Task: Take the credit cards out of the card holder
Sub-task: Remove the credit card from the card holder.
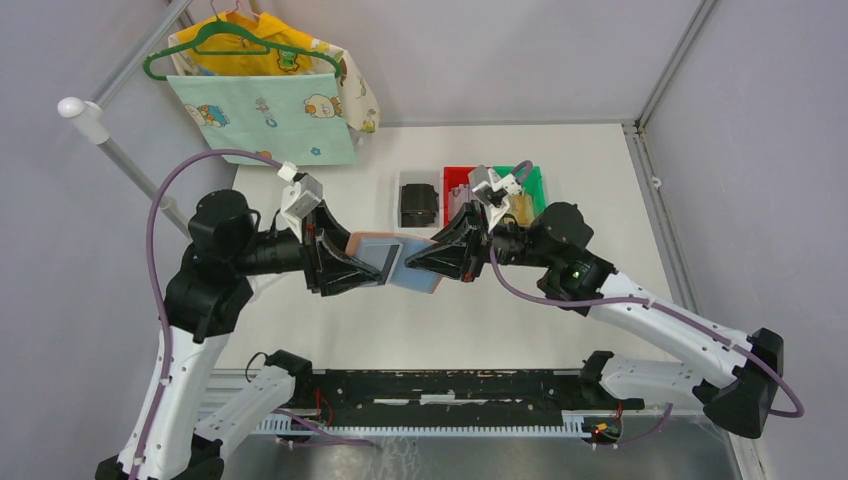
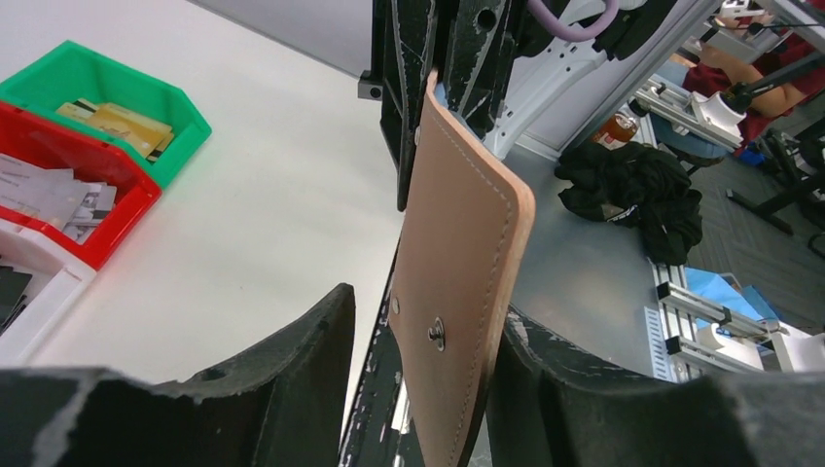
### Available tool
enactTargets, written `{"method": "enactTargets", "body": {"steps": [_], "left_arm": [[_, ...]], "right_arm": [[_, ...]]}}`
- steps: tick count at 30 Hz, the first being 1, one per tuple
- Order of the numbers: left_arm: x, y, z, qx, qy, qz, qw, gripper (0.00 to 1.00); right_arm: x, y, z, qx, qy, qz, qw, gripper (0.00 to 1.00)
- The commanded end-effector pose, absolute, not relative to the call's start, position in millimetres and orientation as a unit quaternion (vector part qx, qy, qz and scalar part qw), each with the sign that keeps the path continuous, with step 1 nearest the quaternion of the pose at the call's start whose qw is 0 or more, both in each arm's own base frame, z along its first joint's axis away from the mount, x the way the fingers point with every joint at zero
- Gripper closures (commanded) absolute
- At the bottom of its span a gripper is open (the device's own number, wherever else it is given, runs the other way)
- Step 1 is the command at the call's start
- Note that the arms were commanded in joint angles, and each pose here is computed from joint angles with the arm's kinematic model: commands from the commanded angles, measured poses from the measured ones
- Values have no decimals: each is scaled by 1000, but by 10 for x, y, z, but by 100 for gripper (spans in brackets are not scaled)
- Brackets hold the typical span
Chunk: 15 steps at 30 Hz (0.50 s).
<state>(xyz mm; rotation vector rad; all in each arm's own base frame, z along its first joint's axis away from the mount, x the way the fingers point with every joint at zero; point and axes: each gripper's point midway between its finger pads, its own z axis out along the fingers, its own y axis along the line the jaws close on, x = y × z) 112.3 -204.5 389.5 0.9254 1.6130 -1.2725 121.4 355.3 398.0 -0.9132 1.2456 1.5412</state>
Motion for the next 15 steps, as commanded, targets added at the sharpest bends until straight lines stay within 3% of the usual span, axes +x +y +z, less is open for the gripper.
{"method": "enactTargets", "body": {"steps": [1,11,13,15], "left_arm": [[1063,-2078,4158,371,622,-534,437,47],[1155,-2119,4284,371,618,-537,438,73],[1207,-2118,4275,363,624,-532,443,87],[1253,-2123,4257,347,633,-533,441,98]], "right_arm": [[1118,3426,4310,-367,455,642,496,100],[1071,3376,4293,-363,447,649,498,99],[1073,3369,4302,-355,444,654,499,79],[1099,3369,4307,-350,447,651,503,75]]}}
